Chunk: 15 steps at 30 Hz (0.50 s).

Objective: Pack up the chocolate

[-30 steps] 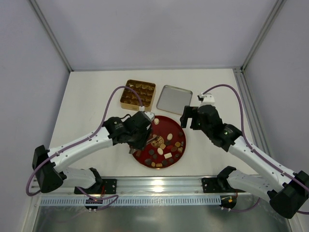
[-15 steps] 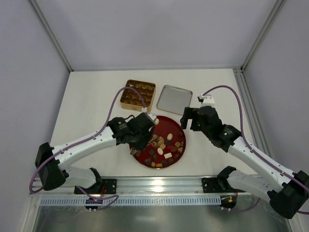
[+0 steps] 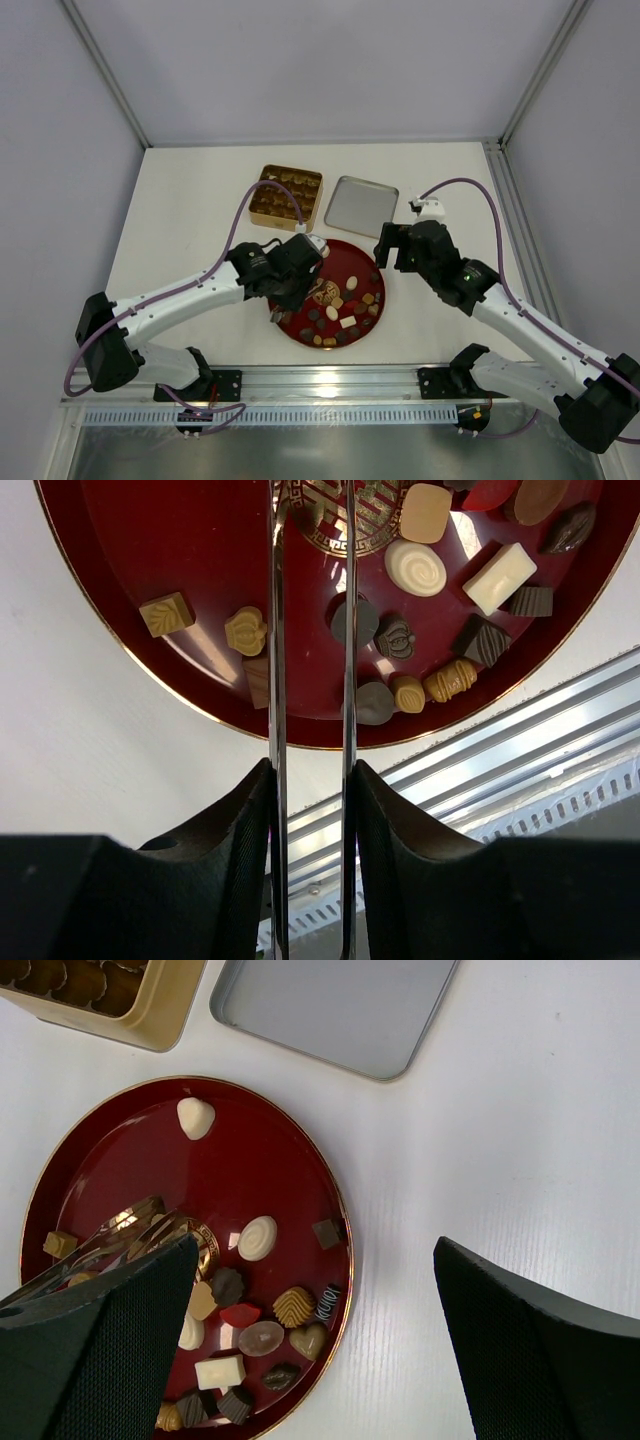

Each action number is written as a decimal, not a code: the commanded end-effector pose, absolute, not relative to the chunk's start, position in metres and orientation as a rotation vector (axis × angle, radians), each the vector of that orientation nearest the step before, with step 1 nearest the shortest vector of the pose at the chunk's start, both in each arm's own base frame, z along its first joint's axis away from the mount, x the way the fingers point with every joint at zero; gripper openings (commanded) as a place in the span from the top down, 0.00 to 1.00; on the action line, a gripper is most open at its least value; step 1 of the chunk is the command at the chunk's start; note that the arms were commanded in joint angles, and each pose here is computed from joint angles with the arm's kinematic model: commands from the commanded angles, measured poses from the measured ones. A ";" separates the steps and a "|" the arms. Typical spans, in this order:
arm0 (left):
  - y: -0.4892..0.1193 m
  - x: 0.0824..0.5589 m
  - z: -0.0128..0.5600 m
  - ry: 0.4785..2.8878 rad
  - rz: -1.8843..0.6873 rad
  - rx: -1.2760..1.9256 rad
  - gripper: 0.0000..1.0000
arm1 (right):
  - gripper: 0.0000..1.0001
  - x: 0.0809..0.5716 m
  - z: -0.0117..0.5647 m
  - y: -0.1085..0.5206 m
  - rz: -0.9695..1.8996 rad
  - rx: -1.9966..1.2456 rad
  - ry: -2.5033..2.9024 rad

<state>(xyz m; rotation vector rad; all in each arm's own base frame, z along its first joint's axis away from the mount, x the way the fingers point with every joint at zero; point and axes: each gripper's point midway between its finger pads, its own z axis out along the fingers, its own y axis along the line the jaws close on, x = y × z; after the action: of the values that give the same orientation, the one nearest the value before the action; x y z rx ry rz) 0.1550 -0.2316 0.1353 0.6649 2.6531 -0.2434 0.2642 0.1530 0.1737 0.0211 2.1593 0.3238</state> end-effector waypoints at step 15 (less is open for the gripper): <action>-0.236 0.169 0.154 2.584 -0.223 0.636 0.71 | 0.00 0.271 0.185 0.152 0.334 0.052 2.109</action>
<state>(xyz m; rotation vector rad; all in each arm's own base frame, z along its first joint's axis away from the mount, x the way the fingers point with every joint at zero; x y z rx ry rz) 0.1600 -0.2304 0.1383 0.6554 2.6340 -0.2181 0.2639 0.1525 0.1723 0.0217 2.1620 0.3218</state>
